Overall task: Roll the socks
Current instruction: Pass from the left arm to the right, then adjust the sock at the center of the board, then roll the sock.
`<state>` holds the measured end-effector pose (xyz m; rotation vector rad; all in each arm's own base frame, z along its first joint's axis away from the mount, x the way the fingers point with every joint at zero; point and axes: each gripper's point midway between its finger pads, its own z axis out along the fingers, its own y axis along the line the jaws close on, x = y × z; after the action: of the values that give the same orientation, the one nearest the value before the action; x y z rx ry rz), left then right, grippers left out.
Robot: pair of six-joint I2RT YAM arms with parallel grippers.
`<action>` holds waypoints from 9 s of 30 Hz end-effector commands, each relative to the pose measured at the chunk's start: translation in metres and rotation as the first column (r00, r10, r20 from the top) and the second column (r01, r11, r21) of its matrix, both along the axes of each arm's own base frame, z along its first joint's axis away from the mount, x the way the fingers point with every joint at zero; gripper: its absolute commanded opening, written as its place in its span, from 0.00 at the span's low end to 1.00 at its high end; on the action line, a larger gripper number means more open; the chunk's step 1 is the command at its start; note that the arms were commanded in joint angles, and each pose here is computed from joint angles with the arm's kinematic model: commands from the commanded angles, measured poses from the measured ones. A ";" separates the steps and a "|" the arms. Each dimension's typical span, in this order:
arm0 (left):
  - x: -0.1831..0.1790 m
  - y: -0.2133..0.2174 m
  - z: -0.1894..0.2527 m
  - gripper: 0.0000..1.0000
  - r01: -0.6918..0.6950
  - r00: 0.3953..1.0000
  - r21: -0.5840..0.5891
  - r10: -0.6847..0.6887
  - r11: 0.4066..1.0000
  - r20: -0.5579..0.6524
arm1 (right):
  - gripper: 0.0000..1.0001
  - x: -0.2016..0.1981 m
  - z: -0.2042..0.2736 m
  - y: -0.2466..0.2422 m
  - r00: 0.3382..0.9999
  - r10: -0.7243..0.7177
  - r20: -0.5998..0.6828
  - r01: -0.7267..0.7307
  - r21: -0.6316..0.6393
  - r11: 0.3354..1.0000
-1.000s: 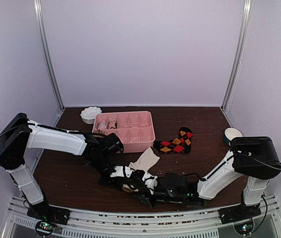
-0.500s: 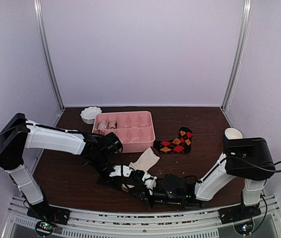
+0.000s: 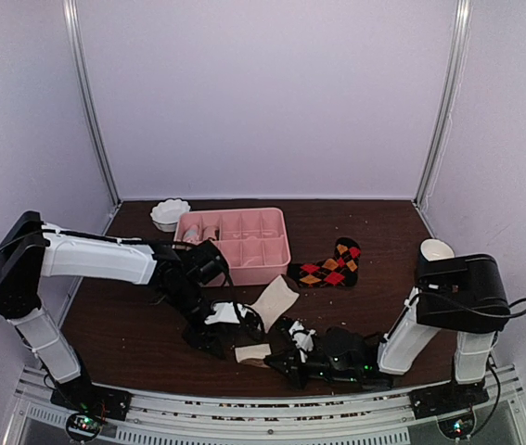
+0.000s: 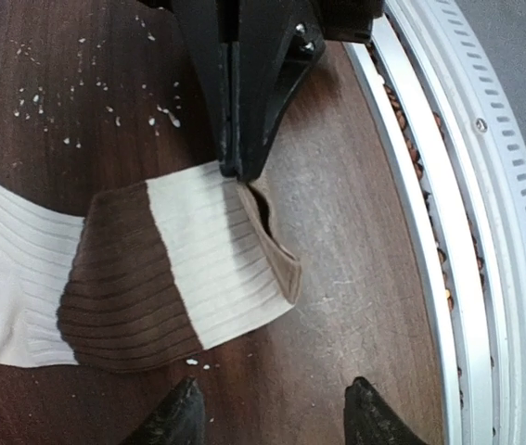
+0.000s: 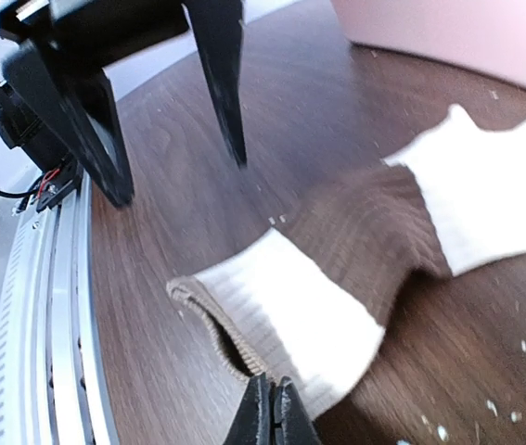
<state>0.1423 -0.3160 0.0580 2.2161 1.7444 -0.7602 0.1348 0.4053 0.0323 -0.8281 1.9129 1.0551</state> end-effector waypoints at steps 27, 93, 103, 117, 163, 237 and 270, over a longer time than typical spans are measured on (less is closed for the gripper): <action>0.108 -0.109 -0.036 0.57 -0.030 0.959 -0.009 0.032 1.000 0.283 | 0.00 -0.024 0.001 -0.048 0.928 -0.041 -0.369 0.073 0.073 0.995; 0.028 -0.080 -0.025 0.30 -0.039 0.986 -0.054 0.047 0.998 0.162 | 0.00 0.017 -0.040 -0.032 0.757 -0.183 -0.628 0.211 -0.031 0.977; 0.024 -0.062 -0.045 0.24 -0.045 0.985 0.020 0.041 0.999 0.167 | 0.00 0.016 -0.040 -0.030 0.751 -0.178 -0.635 0.201 -0.038 0.979; 0.025 -0.060 -0.052 0.17 -0.041 0.983 0.024 0.036 0.999 0.182 | 0.35 0.024 -0.022 -0.053 0.887 -0.262 -0.380 0.232 -0.124 0.965; 0.002 -0.064 -0.055 0.11 0.059 0.997 0.144 -0.052 0.988 -0.055 | 0.36 -0.011 -0.001 -0.009 0.794 0.330 0.511 0.036 -0.582 0.813; 0.011 -0.080 -0.034 0.29 0.208 0.933 -0.052 -0.182 0.977 0.309 | 0.00 -0.028 -0.080 -0.066 0.892 0.005 -0.452 -0.150 -0.287 0.946; -0.017 -0.056 -0.032 0.00 0.123 0.974 0.156 -0.089 0.980 -0.207 | 1.00 0.069 0.061 -0.192 0.632 -0.731 0.256 0.768 -0.085 0.634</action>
<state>0.1358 -0.3728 0.0211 2.4469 1.7547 -0.7942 0.1860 0.2612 0.0739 -0.3608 2.0062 0.4175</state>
